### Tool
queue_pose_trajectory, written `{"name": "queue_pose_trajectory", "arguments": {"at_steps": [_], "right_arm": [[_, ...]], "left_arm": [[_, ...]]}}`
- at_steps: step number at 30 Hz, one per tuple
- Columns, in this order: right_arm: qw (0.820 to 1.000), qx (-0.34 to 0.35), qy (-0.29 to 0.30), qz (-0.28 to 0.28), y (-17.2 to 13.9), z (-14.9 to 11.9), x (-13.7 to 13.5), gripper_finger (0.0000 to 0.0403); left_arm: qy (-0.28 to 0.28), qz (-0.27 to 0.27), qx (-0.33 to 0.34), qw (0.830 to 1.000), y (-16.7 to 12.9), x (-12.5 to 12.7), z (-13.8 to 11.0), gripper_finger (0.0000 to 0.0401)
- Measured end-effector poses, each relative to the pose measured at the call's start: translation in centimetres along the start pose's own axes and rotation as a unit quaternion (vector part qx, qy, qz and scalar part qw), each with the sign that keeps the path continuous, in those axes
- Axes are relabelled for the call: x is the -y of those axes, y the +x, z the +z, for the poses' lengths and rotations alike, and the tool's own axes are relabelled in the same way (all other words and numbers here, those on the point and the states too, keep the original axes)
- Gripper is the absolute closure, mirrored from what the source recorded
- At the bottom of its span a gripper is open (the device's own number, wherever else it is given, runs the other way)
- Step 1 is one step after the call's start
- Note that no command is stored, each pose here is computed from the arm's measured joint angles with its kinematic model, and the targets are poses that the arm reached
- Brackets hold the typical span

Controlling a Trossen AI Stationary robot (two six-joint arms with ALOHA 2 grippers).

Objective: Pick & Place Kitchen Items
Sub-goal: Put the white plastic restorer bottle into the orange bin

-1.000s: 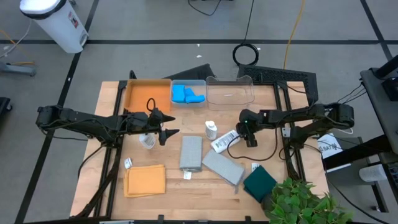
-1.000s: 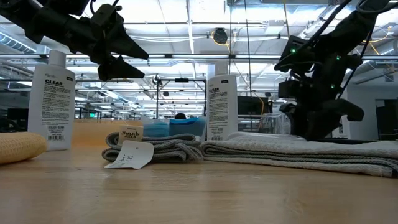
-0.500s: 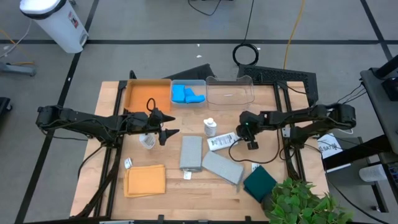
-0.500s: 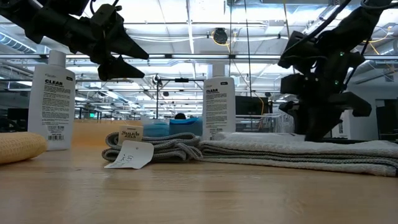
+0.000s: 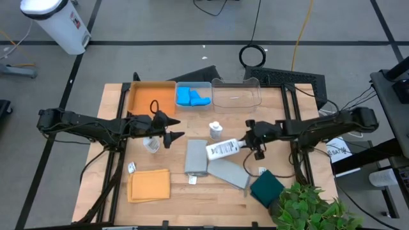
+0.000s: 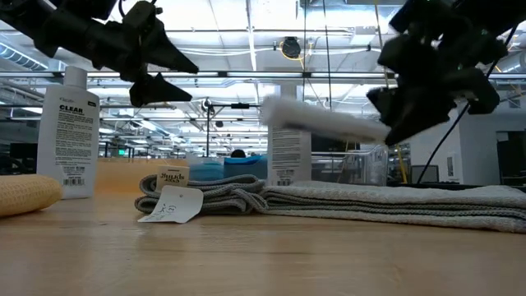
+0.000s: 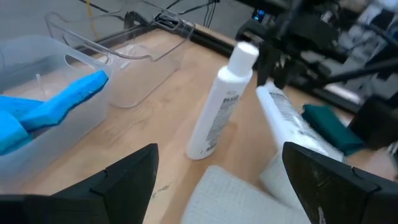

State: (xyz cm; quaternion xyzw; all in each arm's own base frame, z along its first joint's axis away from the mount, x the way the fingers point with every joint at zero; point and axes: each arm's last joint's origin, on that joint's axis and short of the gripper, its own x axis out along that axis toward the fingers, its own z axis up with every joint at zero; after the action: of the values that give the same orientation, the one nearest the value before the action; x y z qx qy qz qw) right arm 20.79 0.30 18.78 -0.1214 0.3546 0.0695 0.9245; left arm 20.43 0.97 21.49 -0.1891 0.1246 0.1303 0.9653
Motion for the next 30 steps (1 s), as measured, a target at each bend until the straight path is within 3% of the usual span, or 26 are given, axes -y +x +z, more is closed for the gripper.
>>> {"name": "queue_pose_trajectory", "arguments": {"at_steps": [5, 14, 24, 30], "right_arm": [[0.993, 0.061, -0.060, -0.078, -0.3, 2.0, -1.8, 0.0319], [0.955, 0.104, -0.153, -0.233, 0.9, 4.2, -4.5, 0.0319], [0.928, 0.057, -0.180, -0.320, 4.4, 4.0, -5.2, 0.0319], [0.921, 0.047, -0.195, -0.333, 5.2, 5.1, -5.2, 0.0319]], "left_arm": [[-0.067, -0.013, 0.019, 0.997, 0.0, 0.3, 0.4, 0.0054], [-0.185, -0.067, 0.017, 0.980, -0.2, 2.1, 0.0, 0.0054], [-0.158, -0.131, 0.063, 0.977, 1.9, 4.7, -1.1, 0.0054], [-0.143, -0.126, 0.058, 0.980, 3.7, 5.1, -2.3, 0.0054]]}}
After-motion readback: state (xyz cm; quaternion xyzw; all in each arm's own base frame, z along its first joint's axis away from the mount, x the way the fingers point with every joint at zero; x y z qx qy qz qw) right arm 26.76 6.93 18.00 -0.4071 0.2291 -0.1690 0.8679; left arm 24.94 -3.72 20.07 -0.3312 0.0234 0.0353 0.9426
